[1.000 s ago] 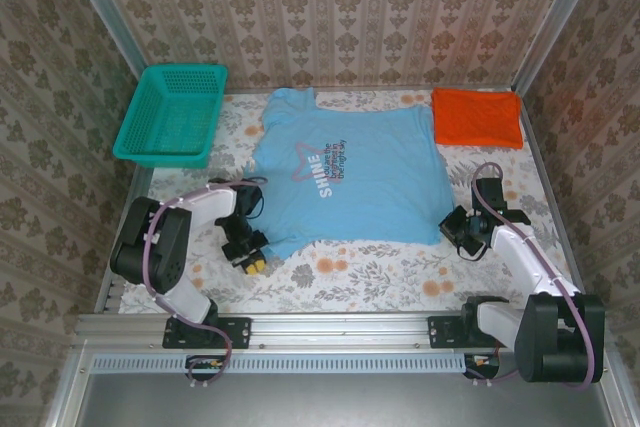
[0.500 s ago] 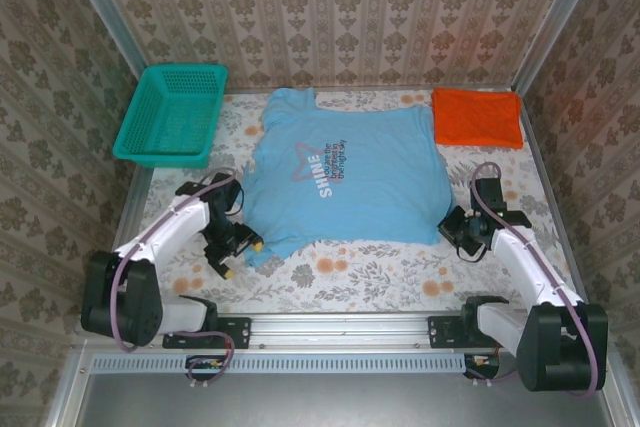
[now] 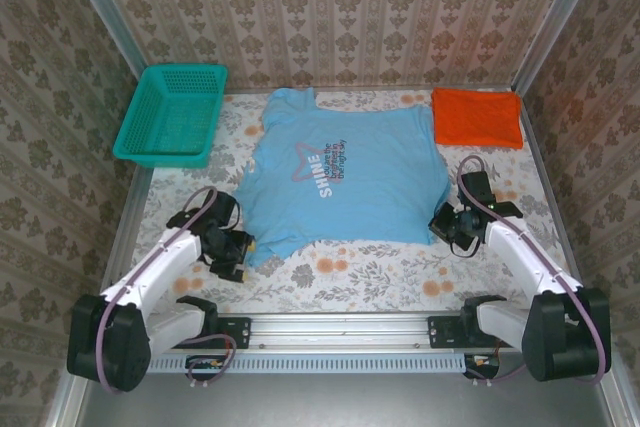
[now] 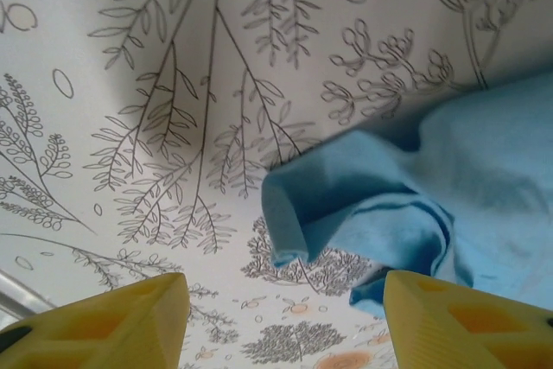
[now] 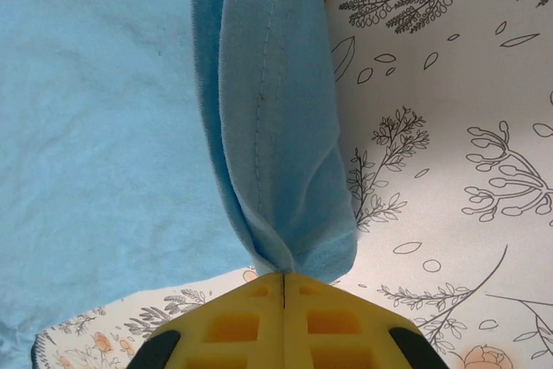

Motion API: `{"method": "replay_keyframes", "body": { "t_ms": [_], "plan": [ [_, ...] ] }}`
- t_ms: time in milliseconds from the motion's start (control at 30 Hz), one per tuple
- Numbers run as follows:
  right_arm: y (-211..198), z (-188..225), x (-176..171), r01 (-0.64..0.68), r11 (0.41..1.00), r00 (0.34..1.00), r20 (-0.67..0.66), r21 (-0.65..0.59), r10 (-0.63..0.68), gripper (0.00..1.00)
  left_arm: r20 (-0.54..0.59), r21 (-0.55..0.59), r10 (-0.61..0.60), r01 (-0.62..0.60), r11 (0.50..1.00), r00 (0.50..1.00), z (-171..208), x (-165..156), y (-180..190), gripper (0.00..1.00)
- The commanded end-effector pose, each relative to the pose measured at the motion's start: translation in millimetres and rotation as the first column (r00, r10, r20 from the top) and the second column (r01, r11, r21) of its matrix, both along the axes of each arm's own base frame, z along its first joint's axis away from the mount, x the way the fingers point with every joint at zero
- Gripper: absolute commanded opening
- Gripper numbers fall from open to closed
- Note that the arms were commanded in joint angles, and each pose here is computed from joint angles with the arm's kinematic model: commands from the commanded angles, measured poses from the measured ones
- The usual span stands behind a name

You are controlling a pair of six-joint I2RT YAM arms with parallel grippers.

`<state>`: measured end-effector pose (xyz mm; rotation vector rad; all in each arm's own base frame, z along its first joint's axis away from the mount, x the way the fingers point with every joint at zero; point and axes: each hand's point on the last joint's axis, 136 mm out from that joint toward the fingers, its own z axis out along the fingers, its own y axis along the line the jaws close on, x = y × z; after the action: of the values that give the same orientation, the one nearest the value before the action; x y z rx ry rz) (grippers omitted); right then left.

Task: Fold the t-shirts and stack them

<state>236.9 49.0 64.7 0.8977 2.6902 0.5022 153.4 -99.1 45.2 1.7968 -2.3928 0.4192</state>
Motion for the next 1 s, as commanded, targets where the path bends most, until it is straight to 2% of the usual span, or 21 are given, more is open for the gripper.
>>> {"method": "replay_keyframes", "body": {
  "t_ms": [0,100,333,467,500,667,767,867,900,967],
  "plan": [
    [5,4,0,-0.035,0.999,0.999,-0.009,0.014,0.035,0.0,-0.043,0.026,0.084,-0.083,0.996,0.996,-12,-5,5,0.59],
    [5,3,0,-0.033,0.999,0.999,-0.01,0.015,0.033,0.0,-0.042,0.016,0.087,-0.086,0.996,0.995,-16,-3,2,0.54],
    [5,1,-2,-0.033,0.999,0.999,-0.015,0.012,0.033,0.0,-0.042,0.02,0.068,-0.067,0.998,0.997,-21,2,2,0.29],
    [4,2,-3,-0.033,0.999,0.999,-0.014,0.006,0.033,0.0,-0.043,0.02,0.041,-0.041,0.999,0.998,-21,4,2,0.04],
    [3,3,-3,-0.033,0.999,0.999,-0.014,0.004,0.033,0.0,-0.041,0.022,0.027,-0.026,0.999,0.999,-19,5,2,0.0],
    [-6,2,0,0.004,1.0,0.999,-0.039,0.008,-0.004,0.0,0.01,0.06,-0.077,0.077,0.995,0.997,6,29,11,0.0],
    [-10,12,25,0.042,0.999,0.999,-0.026,0.028,-0.041,0.0,0.083,0.089,-0.173,0.166,0.982,0.981,38,74,16,0.0],
    [-15,43,76,0.076,0.996,0.996,0.043,0.056,-0.078,0.0,0.192,0.122,-0.298,0.279,0.953,0.935,78,145,14,0.0],
    [-17,56,100,0.086,0.994,0.994,0.067,0.067,-0.09,0.0,0.239,0.146,-0.347,0.32,0.936,0.907,98,178,11,0.0],
    [-21,93,149,0.097,0.992,0.984,0.138,0.087,-0.108,0.0,0.362,0.19,-0.45,0.408,0.893,0.816,147,243,-1,0.0]
  ]
}}
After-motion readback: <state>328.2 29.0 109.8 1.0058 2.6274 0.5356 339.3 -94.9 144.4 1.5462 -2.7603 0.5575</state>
